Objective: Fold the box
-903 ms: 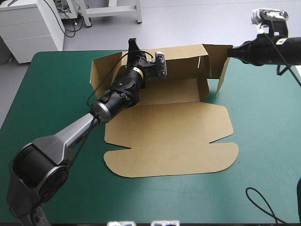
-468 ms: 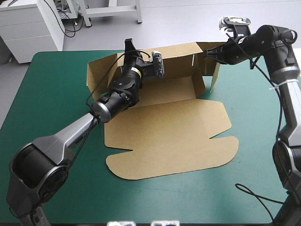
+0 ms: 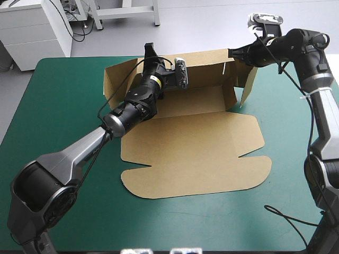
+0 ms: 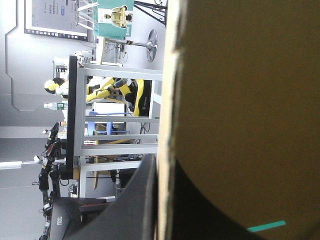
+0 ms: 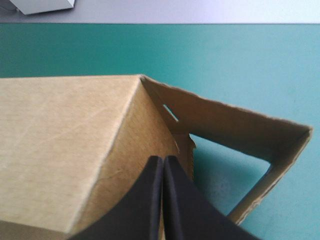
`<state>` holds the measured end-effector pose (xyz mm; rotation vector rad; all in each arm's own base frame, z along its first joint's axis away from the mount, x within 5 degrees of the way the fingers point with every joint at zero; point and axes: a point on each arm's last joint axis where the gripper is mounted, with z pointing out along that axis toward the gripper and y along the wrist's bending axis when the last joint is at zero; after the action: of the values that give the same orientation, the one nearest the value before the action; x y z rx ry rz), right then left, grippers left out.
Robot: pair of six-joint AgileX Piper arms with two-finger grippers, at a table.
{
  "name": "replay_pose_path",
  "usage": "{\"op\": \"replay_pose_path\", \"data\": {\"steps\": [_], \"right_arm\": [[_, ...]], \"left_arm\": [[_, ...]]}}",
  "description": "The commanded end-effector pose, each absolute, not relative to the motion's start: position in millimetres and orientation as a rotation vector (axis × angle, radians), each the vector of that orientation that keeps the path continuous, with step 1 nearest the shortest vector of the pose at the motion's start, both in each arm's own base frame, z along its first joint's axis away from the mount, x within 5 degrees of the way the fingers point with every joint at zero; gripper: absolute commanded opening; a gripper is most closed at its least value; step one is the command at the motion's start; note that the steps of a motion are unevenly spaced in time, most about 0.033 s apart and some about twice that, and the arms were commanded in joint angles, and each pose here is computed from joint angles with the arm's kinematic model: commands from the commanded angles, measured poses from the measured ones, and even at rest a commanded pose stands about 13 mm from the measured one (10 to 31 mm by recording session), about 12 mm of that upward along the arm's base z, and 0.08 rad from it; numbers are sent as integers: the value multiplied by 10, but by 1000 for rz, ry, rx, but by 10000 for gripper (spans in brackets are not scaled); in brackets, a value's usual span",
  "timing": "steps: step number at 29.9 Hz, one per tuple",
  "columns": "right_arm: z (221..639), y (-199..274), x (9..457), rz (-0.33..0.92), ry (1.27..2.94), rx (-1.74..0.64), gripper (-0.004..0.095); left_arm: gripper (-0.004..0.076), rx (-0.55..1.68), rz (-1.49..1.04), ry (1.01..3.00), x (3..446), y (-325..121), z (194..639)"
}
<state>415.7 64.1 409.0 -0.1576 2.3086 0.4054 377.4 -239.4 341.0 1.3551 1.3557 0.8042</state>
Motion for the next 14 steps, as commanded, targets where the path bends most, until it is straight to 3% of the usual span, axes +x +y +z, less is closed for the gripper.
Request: {"op": "replay_pose_path", "data": {"steps": [1, 10, 14], "right_arm": [[4139, 654, 4129, 411, 2324, -168, 3], [3921, 626, 4066, 303, 2526, -269, 3], [3945, 642, 4040, 332, 2520, -268, 3]], "left_arm": [[-8, 1270, 800, 1278, 3671, -2354, 3803], [-8, 1273, 820, 1291, 3678, -2339, 3785], [-8, 1262, 847, 1319, 3683, -2308, 3779]]}}
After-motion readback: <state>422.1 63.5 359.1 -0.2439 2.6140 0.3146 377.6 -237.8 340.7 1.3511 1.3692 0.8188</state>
